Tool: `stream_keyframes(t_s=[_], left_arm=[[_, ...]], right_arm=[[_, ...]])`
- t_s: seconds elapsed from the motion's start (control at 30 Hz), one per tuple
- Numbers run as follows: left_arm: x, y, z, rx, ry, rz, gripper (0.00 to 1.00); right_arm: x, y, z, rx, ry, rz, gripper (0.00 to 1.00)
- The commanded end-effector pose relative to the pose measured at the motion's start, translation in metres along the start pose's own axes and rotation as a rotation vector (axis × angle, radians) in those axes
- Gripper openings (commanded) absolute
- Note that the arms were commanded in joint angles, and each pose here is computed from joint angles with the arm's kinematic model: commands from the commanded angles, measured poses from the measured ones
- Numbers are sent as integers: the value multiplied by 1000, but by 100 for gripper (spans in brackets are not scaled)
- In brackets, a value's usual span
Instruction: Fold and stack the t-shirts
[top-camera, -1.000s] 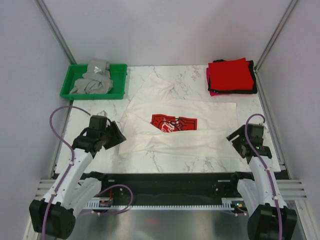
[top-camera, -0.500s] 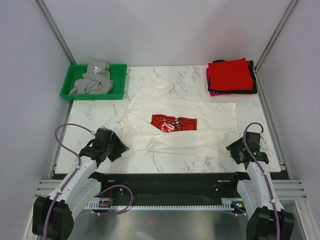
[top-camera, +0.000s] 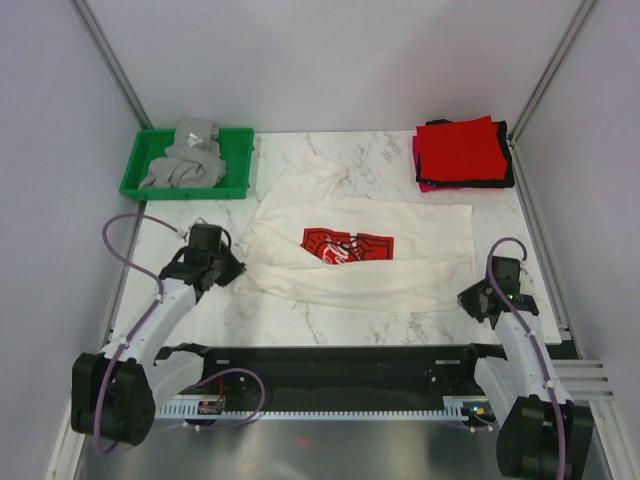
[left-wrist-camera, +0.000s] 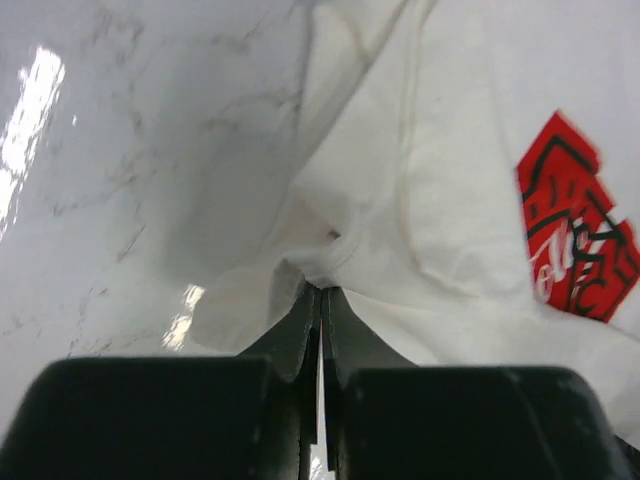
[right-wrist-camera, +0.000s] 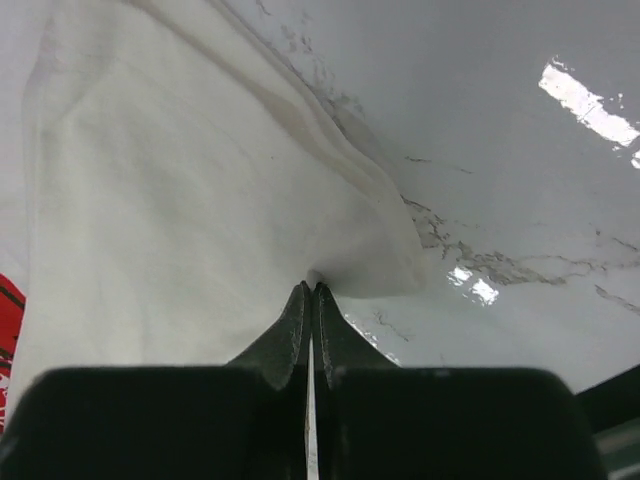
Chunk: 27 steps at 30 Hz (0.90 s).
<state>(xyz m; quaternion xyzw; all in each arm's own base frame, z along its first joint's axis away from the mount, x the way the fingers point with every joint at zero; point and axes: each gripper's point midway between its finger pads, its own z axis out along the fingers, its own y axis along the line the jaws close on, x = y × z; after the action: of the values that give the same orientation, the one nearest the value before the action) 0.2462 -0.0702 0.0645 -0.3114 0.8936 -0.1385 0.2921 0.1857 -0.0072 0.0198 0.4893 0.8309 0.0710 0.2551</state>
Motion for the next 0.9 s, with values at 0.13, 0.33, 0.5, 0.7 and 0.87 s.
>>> stream_keyframes(t_s=[0.13,0.33,0.5,0.7,0.87], left_arm=[[-128,-93,-60,140,-248,90,2],[-126,-90,-91,151,-254,159,2],[-65,-40,-72,115,-146,143,3],[-27,-22,-77,131,-68,143,32],[-28,-33,-92,184,-64,135,49]], right_arm=[[-126,123,-63,-159,-239,-87,0],[-108,101,-80,-171,-238,-114,0],[-47,40,-49,-108,-131,-85,0],[-23,13,-44,-45,-81,10,0],[-51,10,-70,-17,-221,79,2]])
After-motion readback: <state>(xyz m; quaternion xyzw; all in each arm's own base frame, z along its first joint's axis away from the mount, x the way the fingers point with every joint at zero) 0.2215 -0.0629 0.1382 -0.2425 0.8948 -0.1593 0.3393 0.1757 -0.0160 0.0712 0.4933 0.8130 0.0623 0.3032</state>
